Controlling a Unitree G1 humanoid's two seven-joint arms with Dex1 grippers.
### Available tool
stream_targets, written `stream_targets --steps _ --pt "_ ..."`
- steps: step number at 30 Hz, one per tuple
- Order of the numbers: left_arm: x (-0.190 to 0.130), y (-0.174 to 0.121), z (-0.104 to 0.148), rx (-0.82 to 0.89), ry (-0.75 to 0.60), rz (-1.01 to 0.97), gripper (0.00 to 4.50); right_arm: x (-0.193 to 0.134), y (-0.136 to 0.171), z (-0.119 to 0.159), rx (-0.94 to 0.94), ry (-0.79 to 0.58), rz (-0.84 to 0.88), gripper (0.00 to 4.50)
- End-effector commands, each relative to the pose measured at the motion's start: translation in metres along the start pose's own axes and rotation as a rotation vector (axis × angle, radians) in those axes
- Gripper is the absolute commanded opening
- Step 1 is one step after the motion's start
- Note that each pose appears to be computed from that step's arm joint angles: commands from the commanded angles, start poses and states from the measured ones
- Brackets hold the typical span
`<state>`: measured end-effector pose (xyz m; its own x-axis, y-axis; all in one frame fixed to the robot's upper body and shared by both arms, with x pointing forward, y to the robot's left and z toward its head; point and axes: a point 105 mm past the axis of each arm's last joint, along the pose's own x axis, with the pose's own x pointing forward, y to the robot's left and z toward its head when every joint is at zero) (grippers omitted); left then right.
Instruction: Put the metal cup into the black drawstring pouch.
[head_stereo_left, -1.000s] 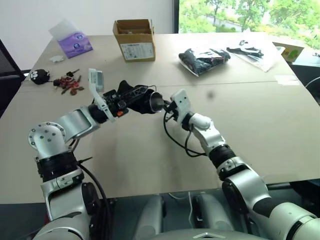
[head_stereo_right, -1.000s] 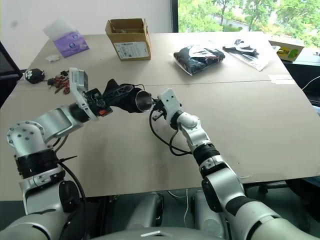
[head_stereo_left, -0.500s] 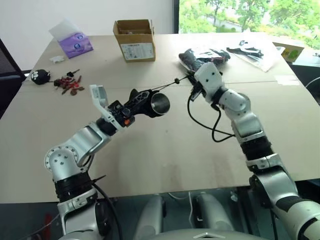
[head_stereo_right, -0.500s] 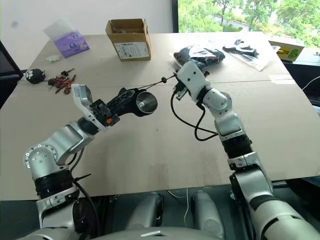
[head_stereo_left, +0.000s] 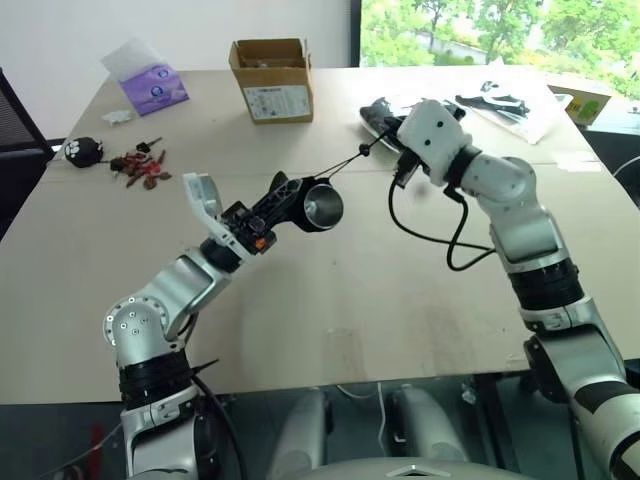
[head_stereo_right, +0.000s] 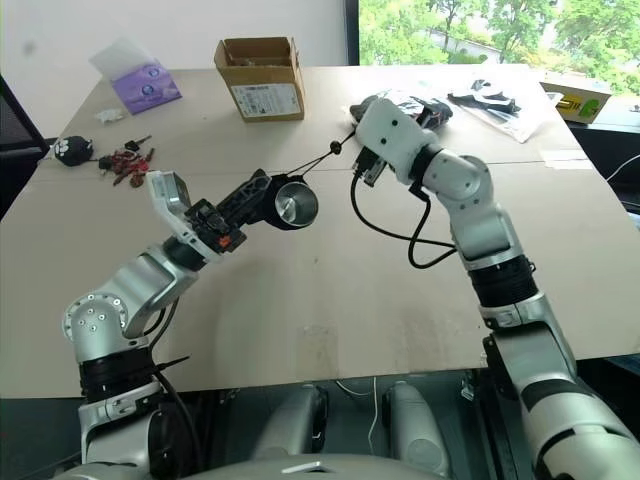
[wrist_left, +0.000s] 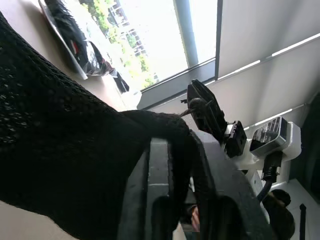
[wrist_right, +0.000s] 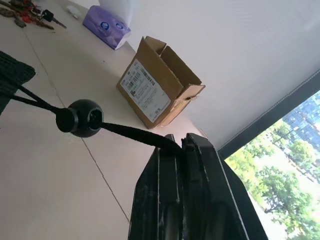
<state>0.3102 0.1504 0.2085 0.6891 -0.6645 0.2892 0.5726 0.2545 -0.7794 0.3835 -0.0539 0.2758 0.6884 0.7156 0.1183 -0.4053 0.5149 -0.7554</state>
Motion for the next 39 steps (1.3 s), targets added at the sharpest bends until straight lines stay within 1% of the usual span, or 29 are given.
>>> stream_targets --steps 1,3,5,6,8,9,10,11,12,13,14,17,19,20,21,22,23,24,25,27,28,29,31,32,33,34,35,38,39 --pt "0.003 -0.038 0.002 0.066 0.031 -0.128 2.7 -0.002 -0.028 0.047 -0.141 -0.121 -0.018 0.0" --pt "0.003 -0.038 -0.001 0.113 0.042 -0.103 2.7 -0.004 -0.038 0.055 -0.183 -0.131 -0.018 0.0" --pt "0.002 -0.03 -0.003 0.259 0.053 -0.013 2.7 -0.006 -0.052 0.061 -0.221 -0.134 -0.028 0.0" --pt "0.001 -0.031 -0.002 0.308 0.044 -0.009 2.7 -0.007 -0.059 0.065 -0.236 -0.138 -0.038 0.0" --pt "-0.002 -0.032 -0.001 0.387 0.026 0.0 3.18 -0.007 -0.069 0.071 -0.232 -0.152 -0.061 0.0" --pt "-0.002 -0.031 -0.001 0.421 0.021 0.015 3.53 -0.006 -0.068 0.065 -0.221 -0.147 -0.057 0.0" --pt "-0.002 -0.03 -0.001 0.453 0.014 0.034 3.92 -0.007 -0.061 0.051 -0.215 -0.109 -0.031 0.0" --pt "-0.001 -0.03 -0.001 0.471 0.011 0.041 4.45 -0.008 -0.054 0.041 -0.236 -0.082 0.0 0.0" --pt "-0.002 -0.031 -0.004 0.488 0.031 0.035 4.49 -0.01 -0.052 0.039 -0.263 -0.082 0.018 0.0" --pt "-0.005 -0.036 -0.011 0.511 0.075 0.005 4.49 -0.011 -0.06 0.046 -0.237 -0.105 -0.013 0.0" --pt "-0.009 -0.04 -0.013 0.525 0.088 -0.019 4.49 -0.012 -0.068 0.054 -0.24 -0.122 -0.042 0.0" --pt "-0.011 -0.048 -0.008 0.633 0.067 -0.038 4.49 -0.015 -0.054 0.052 -0.238 -0.139 0.023 0.0" --pt "-0.01 -0.047 -0.008 0.673 0.066 -0.035 4.49 -0.017 -0.057 0.053 -0.241 -0.144 0.011 0.0" --pt "-0.009 -0.046 -0.006 0.68 0.065 -0.035 4.49 -0.017 -0.072 0.063 -0.216 -0.165 -0.059 0.0" --pt "-0.007 -0.043 0.002 0.662 0.032 -0.02 4.49 -0.017 -0.066 0.065 -0.247 -0.173 -0.024 0.0" --pt "-0.005 -0.042 0.01 0.634 -0.001 -0.013 4.49 -0.018 -0.069 0.068 -0.246 -0.181 -0.033 0.0" --pt "-0.005 -0.041 0.015 0.624 -0.023 -0.009 4.49 -0.018 -0.081 0.072 -0.215 -0.194 -0.094 0.0" --pt "-0.005 -0.04 0.021 0.614 -0.045 -0.008 4.49 -0.017 -0.08 0.072 -0.193 -0.197 -0.1 0.0" --pt "-0.005 -0.04 0.024 0.613 -0.059 -0.007 4.49 -0.017 -0.071 0.07 -0.224 -0.192 -0.05 0.0" --pt "-0.005 -0.038 0.028 0.616 -0.074 0.007 4.49 -0.019 -0.069 0.072 -0.251 -0.197 -0.021 0.0" --pt "-0.005 -0.037 0.028 0.622 -0.067 0.009 4.49 -0.02 -0.082 0.078 -0.25 -0.204 -0.073 0.0" --pt "-0.004 -0.036 0.029 0.627 -0.064 0.016 4.49 -0.018 -0.079 0.078 -0.258 -0.201 -0.058 0.0" --pt "0.003 -0.038 0.025 0.666 -0.029 0.001 4.49 -0.017 -0.052 0.066 -0.26 -0.184 0.027 0.0" --pt "0.007 -0.039 0.021 0.707 0.006 -0.01 4.49 -0.017 -0.05 0.066 -0.254 -0.187 0.021 0.0" --pt "0.01 -0.039 0.016 0.755 0.044 -0.02 4.49 -0.016 -0.057 0.07 -0.241 -0.196 -0.018 0.0" --pt "0.012 -0.041 0.013 0.782 0.067 -0.036 4.49 -0.016 -0.064 0.076 -0.233 -0.204 -0.048 0.0" --pt "0.017 -0.045 0.012 0.785 0.067 -0.057 4.49 -0.015 -0.064 0.08 -0.26 -0.205 -0.043 0.0" --pt "0.033 -0.053 0.008 0.851 0.09 -0.105 4.49 -0.014 -0.05 0.08 -0.301 -0.206 0.012 0.0" --pt "0.039 -0.055 0.003 0.889 0.119 -0.131 4.49 -0.014 -0.041 0.078 -0.323 -0.204 0.048 0.0"
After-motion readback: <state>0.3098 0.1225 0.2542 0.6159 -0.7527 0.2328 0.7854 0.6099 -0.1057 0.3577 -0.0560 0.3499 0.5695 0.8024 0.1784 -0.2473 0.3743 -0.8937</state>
